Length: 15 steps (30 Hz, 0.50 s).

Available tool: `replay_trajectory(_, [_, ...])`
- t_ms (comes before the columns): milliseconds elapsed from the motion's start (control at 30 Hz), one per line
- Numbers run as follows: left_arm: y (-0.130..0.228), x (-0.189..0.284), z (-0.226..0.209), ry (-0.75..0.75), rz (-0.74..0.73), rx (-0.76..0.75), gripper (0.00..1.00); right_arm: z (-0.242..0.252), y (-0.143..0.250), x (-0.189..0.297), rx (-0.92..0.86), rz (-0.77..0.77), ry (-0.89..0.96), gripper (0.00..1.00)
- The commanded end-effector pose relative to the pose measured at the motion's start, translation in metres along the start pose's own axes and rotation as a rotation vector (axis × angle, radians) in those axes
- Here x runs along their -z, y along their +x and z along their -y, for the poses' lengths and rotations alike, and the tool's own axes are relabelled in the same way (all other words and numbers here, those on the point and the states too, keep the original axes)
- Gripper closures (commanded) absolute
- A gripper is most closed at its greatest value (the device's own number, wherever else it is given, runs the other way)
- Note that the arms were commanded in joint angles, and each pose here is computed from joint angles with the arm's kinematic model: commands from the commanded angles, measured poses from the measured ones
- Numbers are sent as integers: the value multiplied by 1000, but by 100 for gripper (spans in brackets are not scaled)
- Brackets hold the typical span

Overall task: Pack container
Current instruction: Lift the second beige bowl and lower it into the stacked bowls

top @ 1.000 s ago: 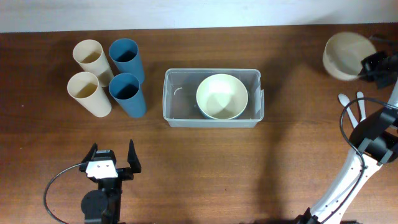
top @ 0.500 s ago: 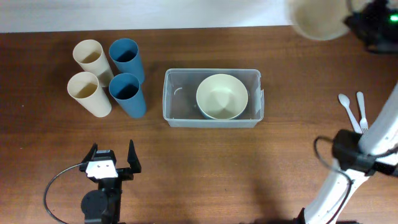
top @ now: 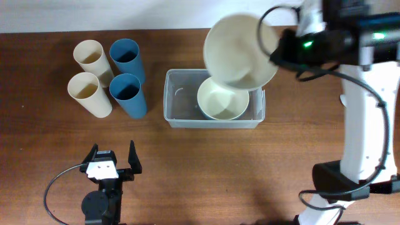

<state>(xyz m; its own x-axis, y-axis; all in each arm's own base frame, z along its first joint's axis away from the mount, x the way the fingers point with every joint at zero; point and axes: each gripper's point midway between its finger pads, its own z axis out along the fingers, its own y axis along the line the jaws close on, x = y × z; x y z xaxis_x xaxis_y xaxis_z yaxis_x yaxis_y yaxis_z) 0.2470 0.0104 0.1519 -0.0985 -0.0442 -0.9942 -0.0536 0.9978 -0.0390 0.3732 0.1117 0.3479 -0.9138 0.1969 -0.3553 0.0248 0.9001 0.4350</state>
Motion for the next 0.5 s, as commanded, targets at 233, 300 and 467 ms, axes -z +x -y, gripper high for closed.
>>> replay_trajectory(233, [2, 0, 3, 16, -8, -10, 0, 12, 52, -90, 76, -238, 155, 96])
replay_trajectory(300, [2, 0, 3, 16, -8, -10, 0, 19, 54, -108, 70, -252, 161, 96])
replay_trajectory(467, [2, 0, 3, 16, -8, -10, 0, 38, 49, -140, 40, -238, 168, 96])
